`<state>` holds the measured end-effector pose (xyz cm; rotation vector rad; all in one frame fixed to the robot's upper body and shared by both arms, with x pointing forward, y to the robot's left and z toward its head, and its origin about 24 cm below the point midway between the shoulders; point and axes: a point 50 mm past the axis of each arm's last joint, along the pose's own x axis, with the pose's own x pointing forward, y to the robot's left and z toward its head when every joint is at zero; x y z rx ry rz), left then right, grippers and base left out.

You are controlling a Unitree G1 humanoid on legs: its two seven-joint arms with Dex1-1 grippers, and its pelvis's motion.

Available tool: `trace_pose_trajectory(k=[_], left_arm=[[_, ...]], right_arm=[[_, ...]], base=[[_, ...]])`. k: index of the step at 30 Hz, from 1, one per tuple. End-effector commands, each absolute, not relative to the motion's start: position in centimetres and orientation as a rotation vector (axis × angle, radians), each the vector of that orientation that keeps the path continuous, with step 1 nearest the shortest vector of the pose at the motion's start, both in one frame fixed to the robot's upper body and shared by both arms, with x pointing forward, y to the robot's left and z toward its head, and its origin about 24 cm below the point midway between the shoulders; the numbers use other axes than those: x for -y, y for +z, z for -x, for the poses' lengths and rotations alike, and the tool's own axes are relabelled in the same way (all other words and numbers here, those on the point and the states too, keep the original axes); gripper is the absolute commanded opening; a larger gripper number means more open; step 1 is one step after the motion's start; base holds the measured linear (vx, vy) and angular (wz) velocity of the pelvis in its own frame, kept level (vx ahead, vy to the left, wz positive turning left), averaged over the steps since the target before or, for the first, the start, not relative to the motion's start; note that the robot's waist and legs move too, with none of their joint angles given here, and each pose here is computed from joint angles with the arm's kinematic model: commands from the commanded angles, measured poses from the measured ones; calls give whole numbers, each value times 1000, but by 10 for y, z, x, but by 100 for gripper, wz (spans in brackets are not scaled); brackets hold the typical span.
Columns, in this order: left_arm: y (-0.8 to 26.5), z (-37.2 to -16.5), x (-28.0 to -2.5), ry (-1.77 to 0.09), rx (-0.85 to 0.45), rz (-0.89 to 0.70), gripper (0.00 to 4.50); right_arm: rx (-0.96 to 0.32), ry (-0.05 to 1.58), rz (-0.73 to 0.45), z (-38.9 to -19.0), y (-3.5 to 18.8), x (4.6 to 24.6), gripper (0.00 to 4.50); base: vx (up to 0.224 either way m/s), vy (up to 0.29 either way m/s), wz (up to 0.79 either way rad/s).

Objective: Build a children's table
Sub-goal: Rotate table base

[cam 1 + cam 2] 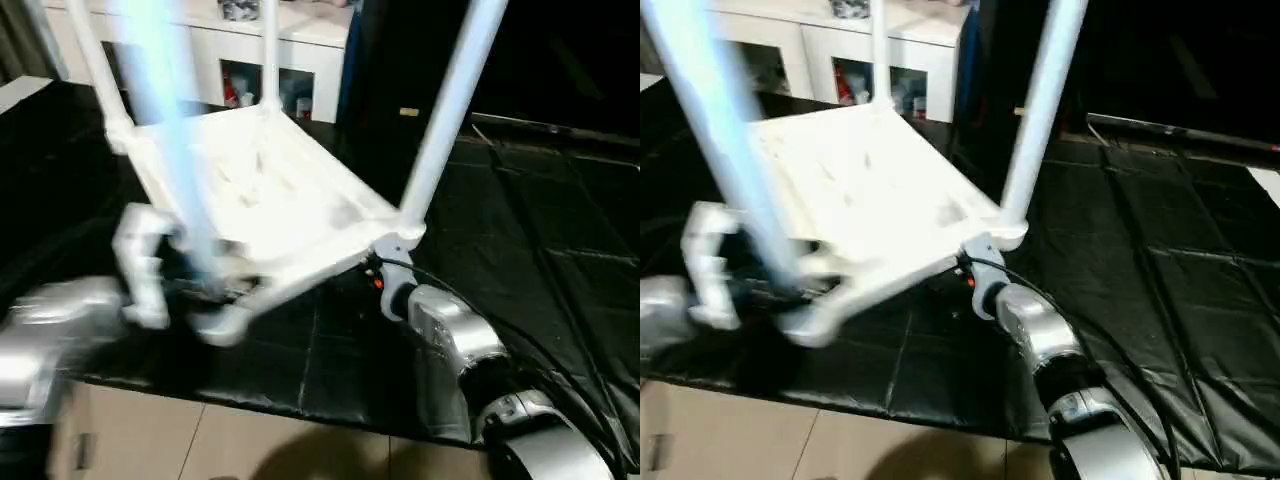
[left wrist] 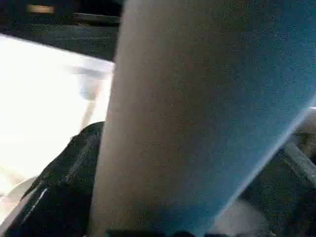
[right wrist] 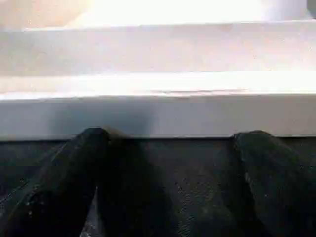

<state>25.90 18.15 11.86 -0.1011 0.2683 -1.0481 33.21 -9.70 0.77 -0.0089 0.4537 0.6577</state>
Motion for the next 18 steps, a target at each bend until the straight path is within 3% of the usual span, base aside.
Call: trace_pose_trajectory(k=[1, 6, 9, 18], left_arm=[[123, -256, -152, -1178, -245, 112, 450], [123, -258, -131, -1225, -225, 142, 450], [123, -259, -103, -1302, -214, 156, 450], [127, -267, -74, -1332, -171, 169, 450]], right_arm=[[-434, 645, 2, -338, 13, 93, 450], [-430, 640, -4, -340, 12, 91, 450], [-428, 635, -2, -341, 12, 91, 450], [-427, 613, -3, -341, 9, 95, 450]], base=[[0, 0, 0], [0, 0, 0], [0, 0, 0], [0, 0, 0]])
